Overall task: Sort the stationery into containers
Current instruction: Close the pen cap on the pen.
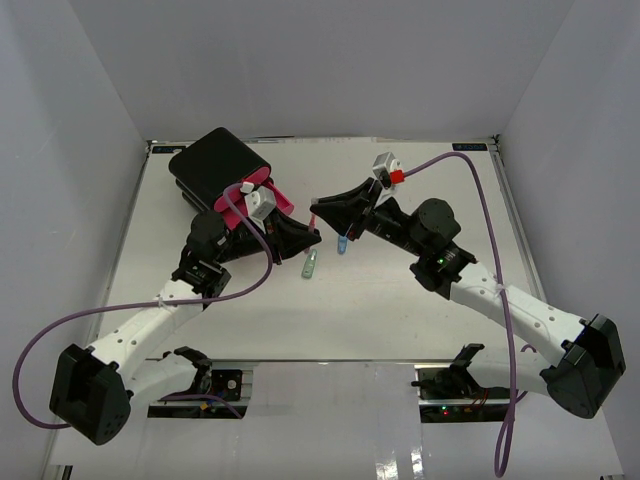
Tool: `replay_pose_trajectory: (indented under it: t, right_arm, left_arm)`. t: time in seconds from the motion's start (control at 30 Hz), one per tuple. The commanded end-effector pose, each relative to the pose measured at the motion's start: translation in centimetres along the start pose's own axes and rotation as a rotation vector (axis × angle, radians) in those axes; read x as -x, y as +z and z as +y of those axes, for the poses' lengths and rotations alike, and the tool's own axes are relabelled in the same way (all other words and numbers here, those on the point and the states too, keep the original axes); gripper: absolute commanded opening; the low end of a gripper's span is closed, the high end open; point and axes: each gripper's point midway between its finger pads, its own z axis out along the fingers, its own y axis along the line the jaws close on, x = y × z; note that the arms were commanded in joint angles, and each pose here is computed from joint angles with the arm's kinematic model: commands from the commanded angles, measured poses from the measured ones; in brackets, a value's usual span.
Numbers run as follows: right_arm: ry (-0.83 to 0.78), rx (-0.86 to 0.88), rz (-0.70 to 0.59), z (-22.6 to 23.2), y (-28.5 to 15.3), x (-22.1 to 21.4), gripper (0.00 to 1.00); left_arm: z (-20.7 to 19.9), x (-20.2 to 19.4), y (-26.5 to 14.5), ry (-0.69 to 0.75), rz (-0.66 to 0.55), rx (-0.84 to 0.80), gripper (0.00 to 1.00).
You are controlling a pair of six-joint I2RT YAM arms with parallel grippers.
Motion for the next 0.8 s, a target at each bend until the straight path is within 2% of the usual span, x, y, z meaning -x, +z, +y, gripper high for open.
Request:
replay_pose_trajectory:
  t: [0.0, 0.37, 0.77]
  right_arm:
    - [-0.003, 0.032, -0.055, 0.9, 0.2, 1.4, 0.08]
    - [0.054, 0.052, -0.044, 1.1, 0.1, -0.2, 0.08]
    - [0.082, 0.062, 0.004, 1.3, 0.0, -2.0, 0.08]
  left_arm:
    - [-0.5, 1.1, -0.4, 0.037, -0.038, -0.006, 0.00]
    - [-1.3, 1.5, -0.6, 0.041, -0.075, -0.035, 0.00]
    - [-2.1, 4.4, -0.4, 0.108, -0.151, -0.067, 0.00]
